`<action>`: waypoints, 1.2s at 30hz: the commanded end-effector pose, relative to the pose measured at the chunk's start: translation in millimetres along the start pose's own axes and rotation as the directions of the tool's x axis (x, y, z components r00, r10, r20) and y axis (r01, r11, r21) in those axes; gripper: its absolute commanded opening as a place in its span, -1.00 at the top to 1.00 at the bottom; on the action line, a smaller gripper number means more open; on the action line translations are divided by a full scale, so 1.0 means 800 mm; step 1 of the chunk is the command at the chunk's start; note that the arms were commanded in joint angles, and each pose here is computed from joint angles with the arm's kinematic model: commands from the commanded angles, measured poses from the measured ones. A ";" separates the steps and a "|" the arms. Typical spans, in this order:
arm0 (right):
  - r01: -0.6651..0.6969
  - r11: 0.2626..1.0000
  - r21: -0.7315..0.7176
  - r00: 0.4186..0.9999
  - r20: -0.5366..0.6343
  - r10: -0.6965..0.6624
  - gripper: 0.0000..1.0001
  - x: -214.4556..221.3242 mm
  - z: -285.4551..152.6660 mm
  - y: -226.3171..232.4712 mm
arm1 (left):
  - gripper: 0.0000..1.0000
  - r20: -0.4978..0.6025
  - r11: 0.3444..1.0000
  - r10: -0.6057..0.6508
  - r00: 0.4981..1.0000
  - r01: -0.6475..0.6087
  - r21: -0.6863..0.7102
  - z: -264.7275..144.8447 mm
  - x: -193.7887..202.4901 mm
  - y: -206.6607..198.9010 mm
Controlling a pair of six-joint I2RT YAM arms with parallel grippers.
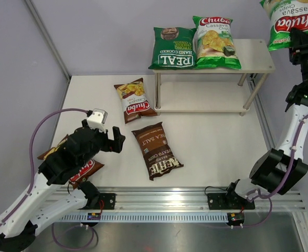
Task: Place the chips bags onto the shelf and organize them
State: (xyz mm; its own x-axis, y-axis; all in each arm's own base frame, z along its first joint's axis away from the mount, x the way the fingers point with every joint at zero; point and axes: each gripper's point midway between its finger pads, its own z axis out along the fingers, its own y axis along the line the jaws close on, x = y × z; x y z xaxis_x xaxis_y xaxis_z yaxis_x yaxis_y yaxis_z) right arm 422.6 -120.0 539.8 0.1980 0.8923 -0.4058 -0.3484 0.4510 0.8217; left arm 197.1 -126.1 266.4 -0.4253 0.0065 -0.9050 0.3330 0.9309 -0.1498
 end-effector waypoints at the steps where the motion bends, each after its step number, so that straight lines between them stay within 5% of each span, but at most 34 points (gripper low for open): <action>1: -0.037 0.996 -0.077 0.992 -0.124 0.027 0.85 0.017 -0.004 0.017 | -0.98 0.010 0.998 0.036 0.999 -0.037 0.049 0.005 0.003 -0.009; 18: -0.106 0.992 0.063 0.976 -0.185 0.116 0.78 0.075 -0.026 -0.093 | -0.98 -0.006 0.997 0.045 0.999 -0.045 0.069 0.008 0.012 -0.012; 32: -0.128 0.962 0.240 0.976 -0.144 0.166 0.49 0.122 -0.033 -0.127 | -0.98 -0.005 0.997 0.040 0.999 -0.040 0.065 0.007 0.014 -0.010; 36: -0.141 0.949 0.283 0.967 -0.167 0.193 0.26 0.133 -0.035 -0.141 | -0.98 -0.007 0.997 0.044 0.999 -0.043 0.066 0.008 0.015 -0.010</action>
State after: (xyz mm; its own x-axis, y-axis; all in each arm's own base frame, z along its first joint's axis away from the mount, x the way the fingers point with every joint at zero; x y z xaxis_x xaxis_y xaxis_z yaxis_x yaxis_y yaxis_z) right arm 458.1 -78.2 402.3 -0.0219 0.9546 -0.2971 -0.1507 0.2906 0.9449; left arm 191.1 -131.0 247.3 -0.4495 0.0569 -0.8915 0.3818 0.9145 -0.1341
